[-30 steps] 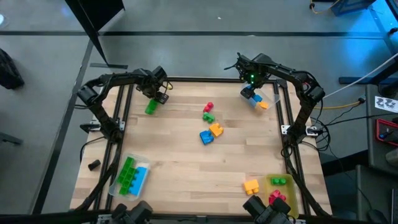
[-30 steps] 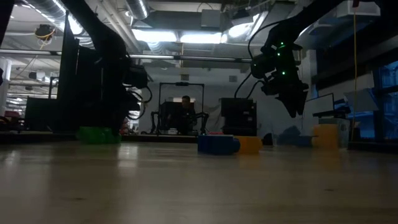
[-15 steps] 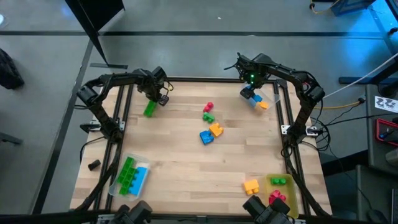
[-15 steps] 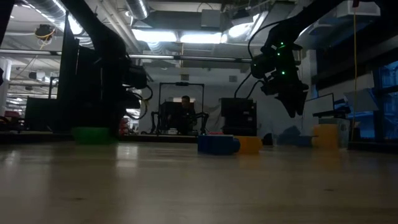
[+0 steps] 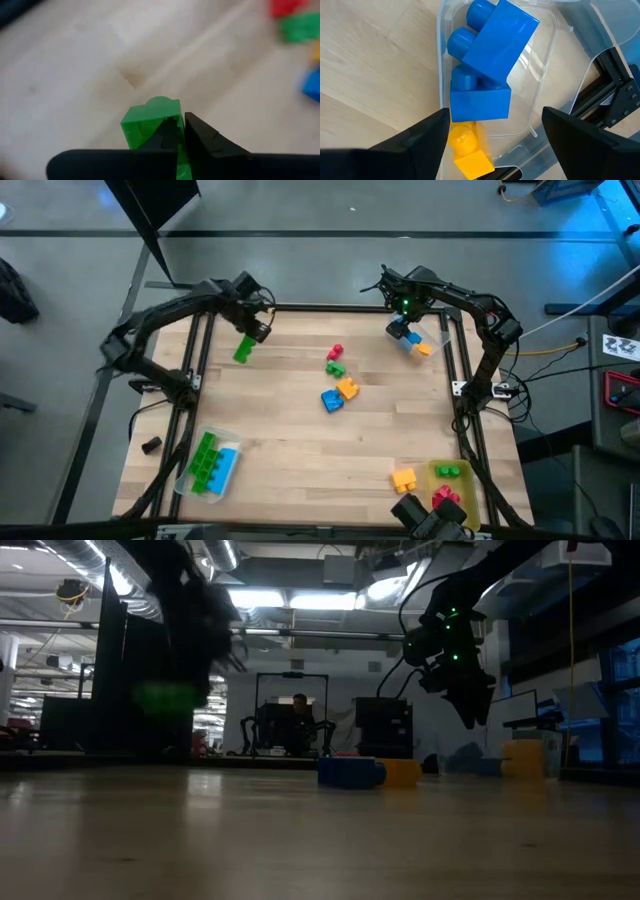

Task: Sort blocks by size
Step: Put the 4 stud green game piece into the bottom transparent bin, then put the 2 stud green game piece into the yellow transparent bin

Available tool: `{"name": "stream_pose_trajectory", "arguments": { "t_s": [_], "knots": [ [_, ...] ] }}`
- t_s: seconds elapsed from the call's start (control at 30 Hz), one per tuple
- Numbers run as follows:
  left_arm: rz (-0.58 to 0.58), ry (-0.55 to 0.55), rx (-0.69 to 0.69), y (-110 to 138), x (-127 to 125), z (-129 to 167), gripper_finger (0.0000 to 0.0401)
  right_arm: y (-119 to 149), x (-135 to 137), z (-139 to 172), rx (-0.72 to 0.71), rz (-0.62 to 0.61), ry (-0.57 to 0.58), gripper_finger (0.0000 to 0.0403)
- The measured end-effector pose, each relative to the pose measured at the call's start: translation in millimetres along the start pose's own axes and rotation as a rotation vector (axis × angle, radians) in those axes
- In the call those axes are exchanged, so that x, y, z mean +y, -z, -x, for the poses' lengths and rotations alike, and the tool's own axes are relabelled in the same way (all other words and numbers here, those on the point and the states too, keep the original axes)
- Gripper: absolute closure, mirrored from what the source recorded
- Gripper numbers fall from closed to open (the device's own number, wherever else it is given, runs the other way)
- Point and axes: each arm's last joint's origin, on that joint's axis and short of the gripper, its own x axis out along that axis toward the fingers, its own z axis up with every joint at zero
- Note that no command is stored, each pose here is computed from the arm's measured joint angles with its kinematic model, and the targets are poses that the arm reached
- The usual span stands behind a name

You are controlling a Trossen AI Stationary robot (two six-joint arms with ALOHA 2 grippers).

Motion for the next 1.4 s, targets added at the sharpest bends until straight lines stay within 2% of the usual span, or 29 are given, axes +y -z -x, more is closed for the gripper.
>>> {"name": "stream_pose_trajectory", "arguments": {
  "t_s": [0.1, 0.27, 0.5, 0.67, 0.87, 1.0, 1.2, 1.4],
  "knots": [
    [0.03, 0.035, 0.008, 25, -21, 33, 0.0394, 0, 0, 0, -0.002, -0.001, 0.001, 0.0086],
    [0.047, 0.076, 0.092, 85, -55, 75, 0.0397, -1, -1, 0, -0.014, -0.036, 0.036, 0.0086],
    [0.143, 0.173, 0.144, 152, -82, 110, 0.0396, 6, -3, 14, -0.059, -0.092, 0.035, 0.0086],
    [0.173, 0.182, 0.212, 181, -94, 99, 0.0392, 18, -5, 33, -0.126, -0.14, 0.021, 0.0086],
    [0.155, 0.175, 0.362, 208, -116, 65, 0.0391, 30, 4, 52, -0.194, -0.129, -0.021, 0.0086],
    [0.115, 0.224, 0.389, 219, -132, 48, 0.0384, 33, 20, 59, -0.22, -0.076, -0.052, 0.0086],
    [0.017, 0.309, 0.394, 228, -152, 33, 0.0352, 36, 53, 66, -0.255, 0.036, -0.072, 0.0086],
    [0.037, 0.252, 0.467, 234, -152, 19, 0.0305, 38, 88, 72, -0.327, 0.146, -0.091, 0.0086]
  ]
}}
